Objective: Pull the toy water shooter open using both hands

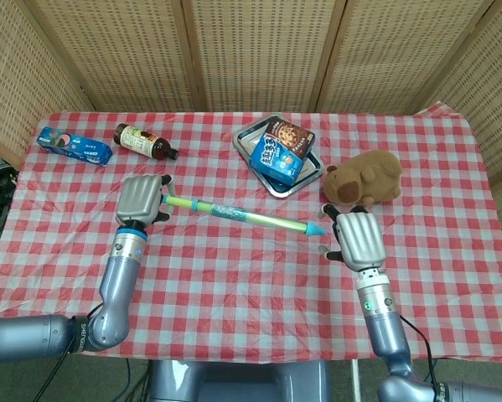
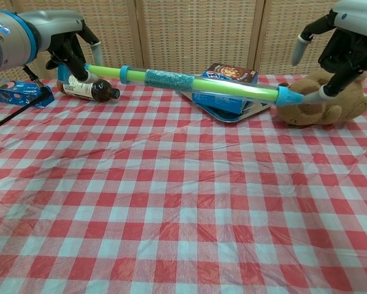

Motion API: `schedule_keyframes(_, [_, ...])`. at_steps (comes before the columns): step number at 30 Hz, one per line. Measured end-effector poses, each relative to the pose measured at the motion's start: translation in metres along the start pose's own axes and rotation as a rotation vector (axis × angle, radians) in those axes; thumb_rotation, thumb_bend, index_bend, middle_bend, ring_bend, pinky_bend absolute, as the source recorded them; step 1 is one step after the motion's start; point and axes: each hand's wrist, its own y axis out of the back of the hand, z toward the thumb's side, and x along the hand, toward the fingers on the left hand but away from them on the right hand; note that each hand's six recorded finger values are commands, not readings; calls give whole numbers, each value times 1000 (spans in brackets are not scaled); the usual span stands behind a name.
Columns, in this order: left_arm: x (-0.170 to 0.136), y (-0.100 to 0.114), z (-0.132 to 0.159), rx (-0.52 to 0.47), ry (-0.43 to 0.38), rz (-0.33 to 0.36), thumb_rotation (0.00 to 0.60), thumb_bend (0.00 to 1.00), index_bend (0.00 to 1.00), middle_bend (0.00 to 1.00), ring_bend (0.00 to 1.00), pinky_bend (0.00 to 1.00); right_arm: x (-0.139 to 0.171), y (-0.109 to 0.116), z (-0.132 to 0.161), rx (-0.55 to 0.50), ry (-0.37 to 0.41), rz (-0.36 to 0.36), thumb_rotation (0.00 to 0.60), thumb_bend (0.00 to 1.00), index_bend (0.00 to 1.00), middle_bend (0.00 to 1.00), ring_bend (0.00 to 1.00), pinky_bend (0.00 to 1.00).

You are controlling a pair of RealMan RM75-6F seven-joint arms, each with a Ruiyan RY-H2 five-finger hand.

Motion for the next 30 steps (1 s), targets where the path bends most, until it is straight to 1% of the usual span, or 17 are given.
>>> schedule_keyframes(7, [-1, -3, 11, -40, -21, -13, 600, 576, 867, 957, 896, 778, -1, 0, 2, -18, -8, 2, 600, 327, 450, 1000, 982, 446])
schedule_keyframes(14, [-3, -5, 17, -60, -35, -23, 600, 576, 867, 957, 895, 778, -1, -3, 2, -32, -15, 8, 600, 330, 457, 1000, 983, 445])
schedule_keyframes(20, [-5, -9, 22, -115, -44, -70, 600, 577, 867, 957, 895, 778, -2, -6, -3, -52, -30, 16, 600, 339, 469, 1000, 984, 445])
schedule_keyframes(23, [-5, -8, 23, -118, -49, -73, 600, 576, 867, 957, 896, 778, -2, -8, -5, -54, -35, 19, 600, 355, 511, 1000, 990, 450])
schedule_keyframes(26, [-6, -8, 22, -110, -50, -75, 600, 576, 867, 957, 895, 778, -3, -6, -6, -58, -36, -3, 600, 382, 591, 1000, 1000, 471])
schedule_keyframes(30, [-6, -6, 19, -106, -43, -72, 600, 576, 867, 957, 896, 778, -3, -4, -8, -54, -42, -21, 600, 406, 657, 1000, 1000, 474])
